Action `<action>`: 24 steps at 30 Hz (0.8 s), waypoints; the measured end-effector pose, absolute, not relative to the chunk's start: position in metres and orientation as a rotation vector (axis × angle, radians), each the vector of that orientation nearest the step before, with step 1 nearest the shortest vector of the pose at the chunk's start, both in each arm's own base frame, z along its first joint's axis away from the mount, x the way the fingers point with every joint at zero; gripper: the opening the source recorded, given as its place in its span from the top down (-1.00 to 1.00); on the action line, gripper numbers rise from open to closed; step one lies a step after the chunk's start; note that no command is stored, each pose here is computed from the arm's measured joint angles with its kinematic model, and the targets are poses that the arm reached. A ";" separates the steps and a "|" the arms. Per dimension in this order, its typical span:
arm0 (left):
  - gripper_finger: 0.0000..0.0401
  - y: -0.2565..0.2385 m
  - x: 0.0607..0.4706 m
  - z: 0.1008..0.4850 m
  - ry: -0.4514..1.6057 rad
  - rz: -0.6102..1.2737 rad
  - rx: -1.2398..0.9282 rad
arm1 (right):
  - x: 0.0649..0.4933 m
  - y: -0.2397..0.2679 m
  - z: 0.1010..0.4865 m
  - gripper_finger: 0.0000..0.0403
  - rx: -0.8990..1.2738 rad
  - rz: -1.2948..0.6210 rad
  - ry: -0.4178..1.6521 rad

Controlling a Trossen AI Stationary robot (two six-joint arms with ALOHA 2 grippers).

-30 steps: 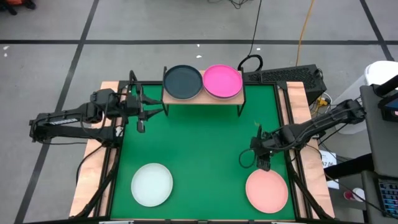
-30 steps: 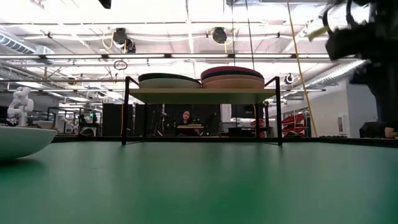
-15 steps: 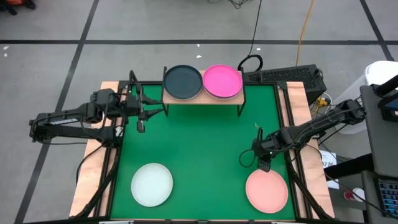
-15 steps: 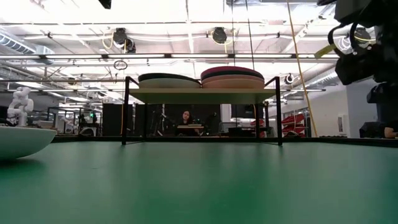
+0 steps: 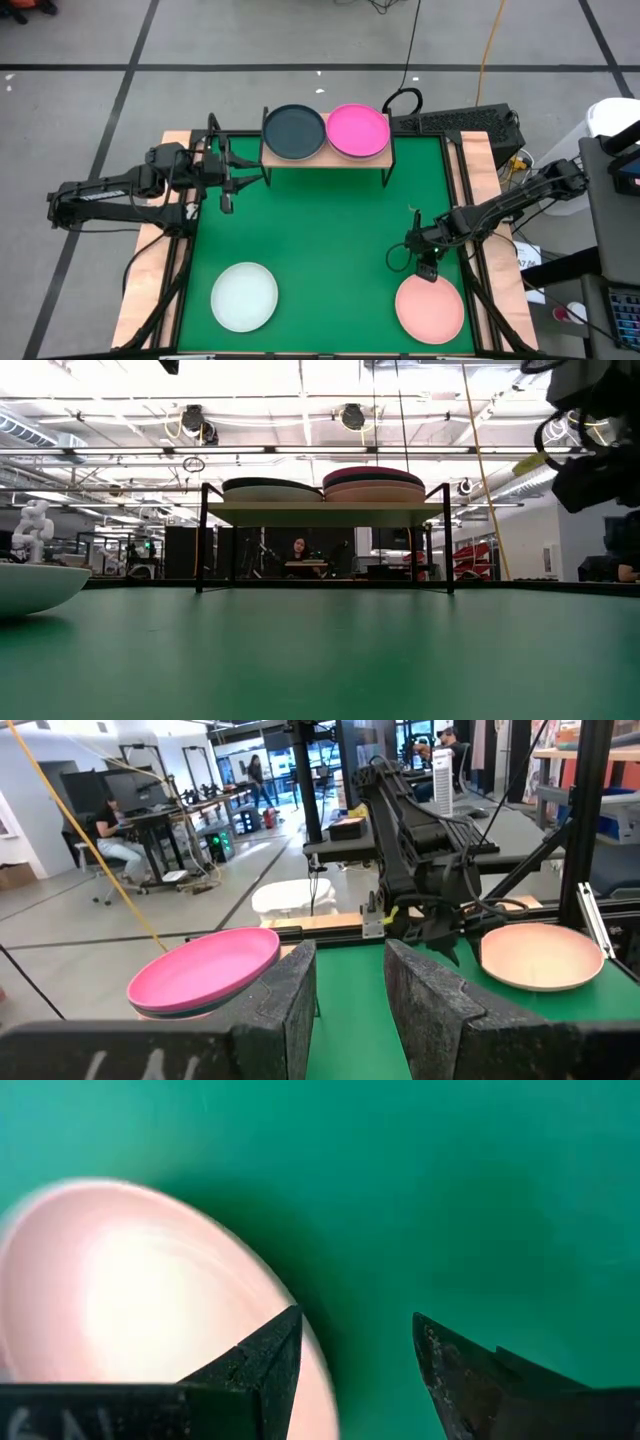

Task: Place and stack plates onto a shelf
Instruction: Stack the light orange plate on the dark blue plate on the shelf

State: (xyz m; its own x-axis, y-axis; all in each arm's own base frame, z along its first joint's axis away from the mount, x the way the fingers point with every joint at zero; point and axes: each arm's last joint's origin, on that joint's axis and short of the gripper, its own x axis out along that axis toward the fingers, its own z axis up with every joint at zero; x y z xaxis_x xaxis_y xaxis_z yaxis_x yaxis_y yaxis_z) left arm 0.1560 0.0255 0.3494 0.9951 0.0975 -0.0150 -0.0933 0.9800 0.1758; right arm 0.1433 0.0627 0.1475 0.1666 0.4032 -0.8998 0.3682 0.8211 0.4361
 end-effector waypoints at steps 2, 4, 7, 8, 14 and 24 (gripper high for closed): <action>0.37 0.026 0.156 0.349 0.024 0.096 0.176 | 0.140 0.064 0.143 0.14 0.645 0.040 1.453; 0.37 0.026 0.156 0.349 0.024 0.096 0.176 | 0.137 0.065 0.139 0.14 0.625 0.057 1.463; 0.37 0.026 0.156 0.349 0.024 0.096 0.176 | 0.134 0.066 0.136 0.14 0.614 0.069 1.466; 0.37 0.026 0.156 0.349 0.024 0.096 0.176 | 0.134 0.066 0.135 0.14 0.611 0.071 1.466; 0.37 0.026 0.156 0.349 0.024 0.096 0.176 | 0.137 0.067 0.139 0.14 0.597 0.100 1.404; 0.37 0.026 0.156 0.349 0.024 0.096 0.176 | 0.143 0.070 0.148 0.14 0.570 0.187 1.261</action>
State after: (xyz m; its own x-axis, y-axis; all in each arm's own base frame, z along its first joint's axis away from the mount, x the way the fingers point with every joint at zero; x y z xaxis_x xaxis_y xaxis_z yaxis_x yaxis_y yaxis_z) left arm 0.1560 0.0255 0.3493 0.9951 0.0975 -0.0154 -0.0933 0.9800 0.1758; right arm 0.1428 0.0704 0.1483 0.3114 0.4366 -0.8441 0.1731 0.8473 0.5021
